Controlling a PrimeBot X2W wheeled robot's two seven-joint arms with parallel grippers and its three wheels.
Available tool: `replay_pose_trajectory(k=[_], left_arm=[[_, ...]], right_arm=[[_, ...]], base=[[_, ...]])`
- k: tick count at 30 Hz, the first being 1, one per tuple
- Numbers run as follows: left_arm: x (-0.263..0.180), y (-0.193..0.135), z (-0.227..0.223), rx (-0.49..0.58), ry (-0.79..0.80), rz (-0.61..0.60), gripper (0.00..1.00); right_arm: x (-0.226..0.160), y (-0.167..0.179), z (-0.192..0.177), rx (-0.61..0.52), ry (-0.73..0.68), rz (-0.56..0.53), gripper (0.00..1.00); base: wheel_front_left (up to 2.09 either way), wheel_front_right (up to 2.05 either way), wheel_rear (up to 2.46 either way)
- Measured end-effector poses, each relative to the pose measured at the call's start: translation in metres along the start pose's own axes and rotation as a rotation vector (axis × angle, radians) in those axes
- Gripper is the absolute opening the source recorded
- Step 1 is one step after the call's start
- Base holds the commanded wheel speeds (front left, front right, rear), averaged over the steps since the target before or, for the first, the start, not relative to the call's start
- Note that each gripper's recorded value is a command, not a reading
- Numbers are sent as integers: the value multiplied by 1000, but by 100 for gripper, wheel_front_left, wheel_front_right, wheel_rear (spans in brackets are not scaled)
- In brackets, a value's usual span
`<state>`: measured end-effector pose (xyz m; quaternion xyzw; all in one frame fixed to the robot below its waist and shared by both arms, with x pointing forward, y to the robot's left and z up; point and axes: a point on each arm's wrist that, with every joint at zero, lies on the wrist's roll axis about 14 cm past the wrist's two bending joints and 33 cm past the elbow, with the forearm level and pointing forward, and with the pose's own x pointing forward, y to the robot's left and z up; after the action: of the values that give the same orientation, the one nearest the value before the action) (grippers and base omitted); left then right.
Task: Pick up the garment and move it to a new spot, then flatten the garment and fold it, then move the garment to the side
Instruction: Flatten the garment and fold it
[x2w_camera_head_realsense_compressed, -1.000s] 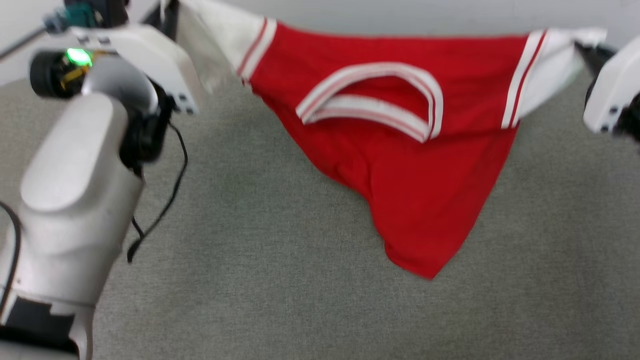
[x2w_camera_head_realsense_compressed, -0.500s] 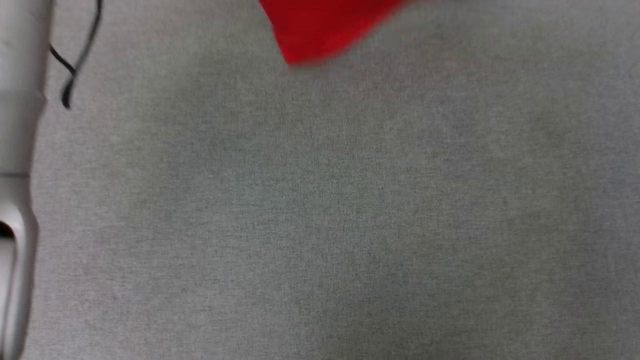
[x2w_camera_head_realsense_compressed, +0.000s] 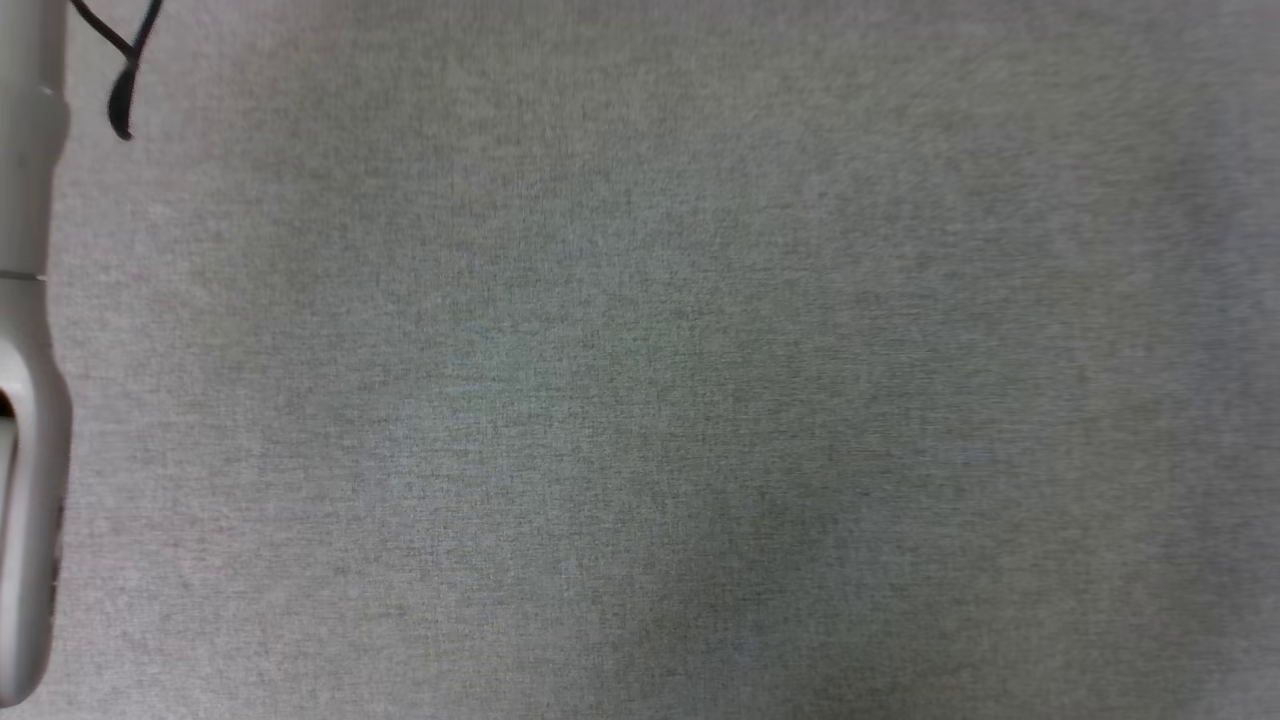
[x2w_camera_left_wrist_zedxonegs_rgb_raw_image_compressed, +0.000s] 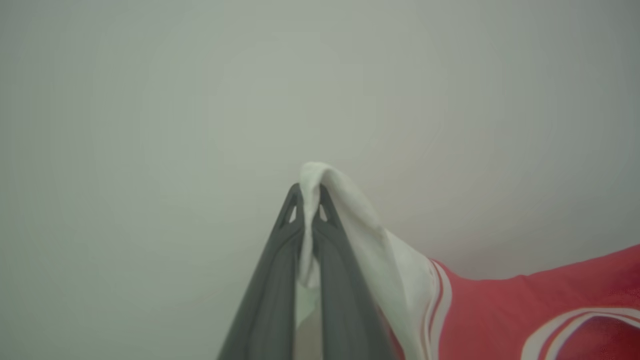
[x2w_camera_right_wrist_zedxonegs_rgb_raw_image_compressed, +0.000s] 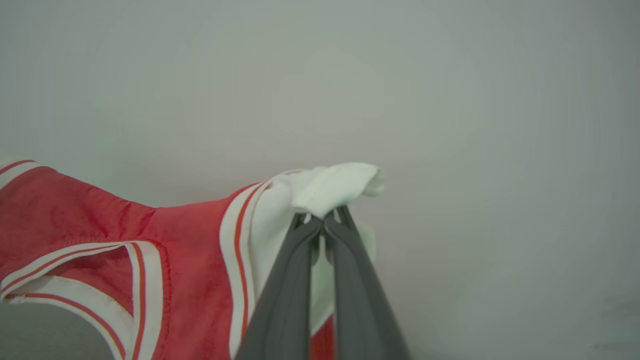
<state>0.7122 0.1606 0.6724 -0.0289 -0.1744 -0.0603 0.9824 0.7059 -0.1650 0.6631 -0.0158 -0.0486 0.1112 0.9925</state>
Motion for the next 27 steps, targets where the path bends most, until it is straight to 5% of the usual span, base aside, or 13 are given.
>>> replay_pose_trajectory(k=[11,21,27], left_arm=[[-49,10,-124,-86,259,30,0],[-141,22,-134,-153,320,93,0],[-214,18,-115,-162,323,132,0]], right_arm=[[-3,20,-137,103,232,28,0],[-90,33,-198,192,358,13,0],[-152,43,-198,226,364,13,0]], base=[[0,0,0],[0,0,0],[0,0,0]])
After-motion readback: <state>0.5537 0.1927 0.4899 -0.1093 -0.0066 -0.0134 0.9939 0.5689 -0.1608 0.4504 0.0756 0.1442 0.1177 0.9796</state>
